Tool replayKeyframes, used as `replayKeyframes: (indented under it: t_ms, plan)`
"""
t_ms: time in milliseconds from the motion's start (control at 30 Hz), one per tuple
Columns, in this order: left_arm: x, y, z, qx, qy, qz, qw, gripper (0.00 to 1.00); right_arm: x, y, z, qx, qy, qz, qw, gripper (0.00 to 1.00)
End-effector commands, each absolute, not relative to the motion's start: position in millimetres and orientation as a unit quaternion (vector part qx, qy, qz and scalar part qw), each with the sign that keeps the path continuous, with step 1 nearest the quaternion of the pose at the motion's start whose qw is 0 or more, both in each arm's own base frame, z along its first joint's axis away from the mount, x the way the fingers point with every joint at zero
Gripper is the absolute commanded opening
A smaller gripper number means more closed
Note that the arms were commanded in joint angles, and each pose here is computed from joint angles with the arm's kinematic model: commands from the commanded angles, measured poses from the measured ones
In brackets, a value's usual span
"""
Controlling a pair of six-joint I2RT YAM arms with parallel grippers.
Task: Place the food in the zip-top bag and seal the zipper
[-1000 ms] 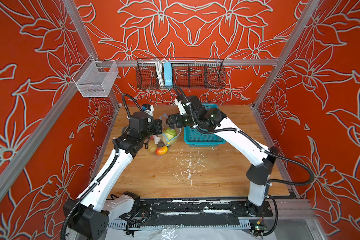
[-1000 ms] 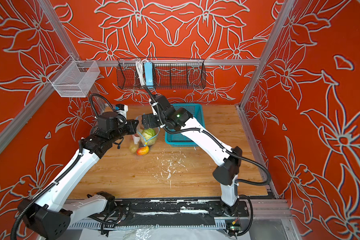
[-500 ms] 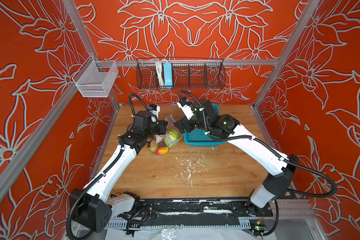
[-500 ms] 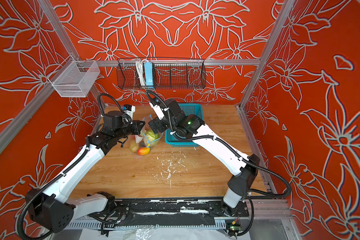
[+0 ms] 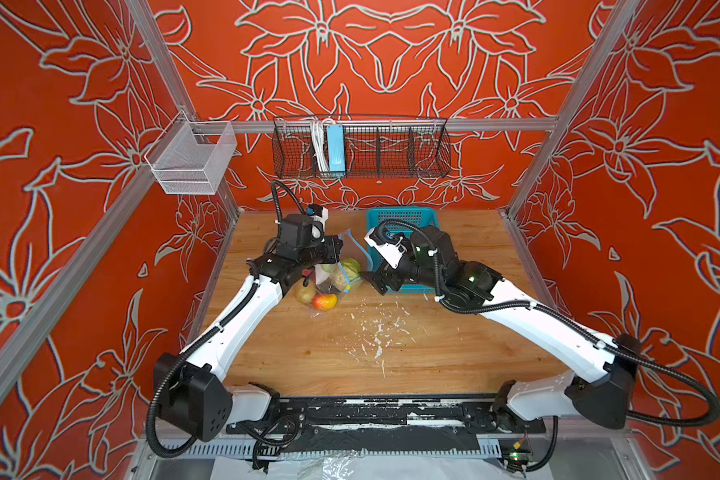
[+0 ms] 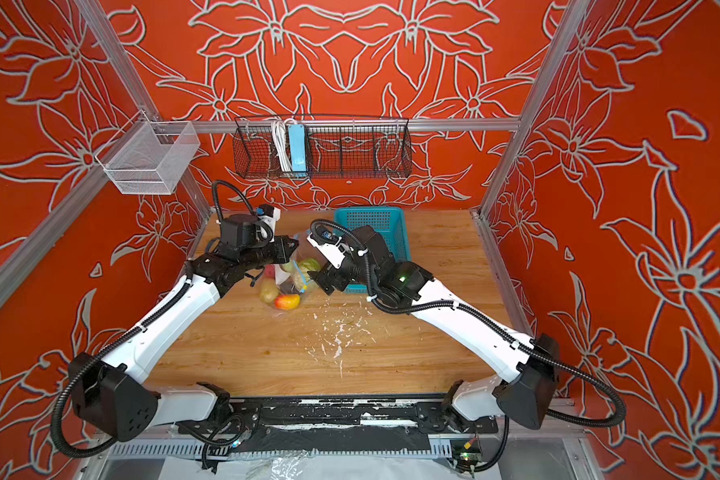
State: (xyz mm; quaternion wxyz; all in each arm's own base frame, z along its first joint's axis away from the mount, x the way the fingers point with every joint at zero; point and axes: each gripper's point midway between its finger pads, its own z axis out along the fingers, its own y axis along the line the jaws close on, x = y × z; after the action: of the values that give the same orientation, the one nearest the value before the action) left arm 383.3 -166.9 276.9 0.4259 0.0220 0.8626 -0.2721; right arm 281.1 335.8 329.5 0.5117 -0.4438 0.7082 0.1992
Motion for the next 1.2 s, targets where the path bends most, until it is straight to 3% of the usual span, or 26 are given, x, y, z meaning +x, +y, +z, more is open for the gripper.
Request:
replayKeyframes:
  t_ms: [0, 333, 533, 633, 1167]
  plan:
    - [387, -180, 284, 0.030, 0.857, -0.279, 0.432, 0.00, 254, 339, 337, -0.516, 0.646, 0.212, 0.521, 0.98]
    - [392, -194, 292, 0.047, 0.859, -0.271, 0.431, 0.00, 228, 343, 301, -0.587, 0.609, 0.202, 0.494, 0.95]
    - [393, -206, 294, 0.062, 0.862, -0.277, 0.420, 0.00, 218, 354, 280, -0.636, 0.589, 0.164, 0.471, 0.86]
    - [394, -211, 297, 0.070, 0.864, -0.277, 0.416, 0.00, 215, 357, 268, -0.663, 0.573, 0.133, 0.462, 0.77]
    - [396, -214, 296, 0.074, 0.868, -0.272, 0.408, 0.00, 246, 365, 246, -0.698, 0.528, -0.020, 0.483, 0.64]
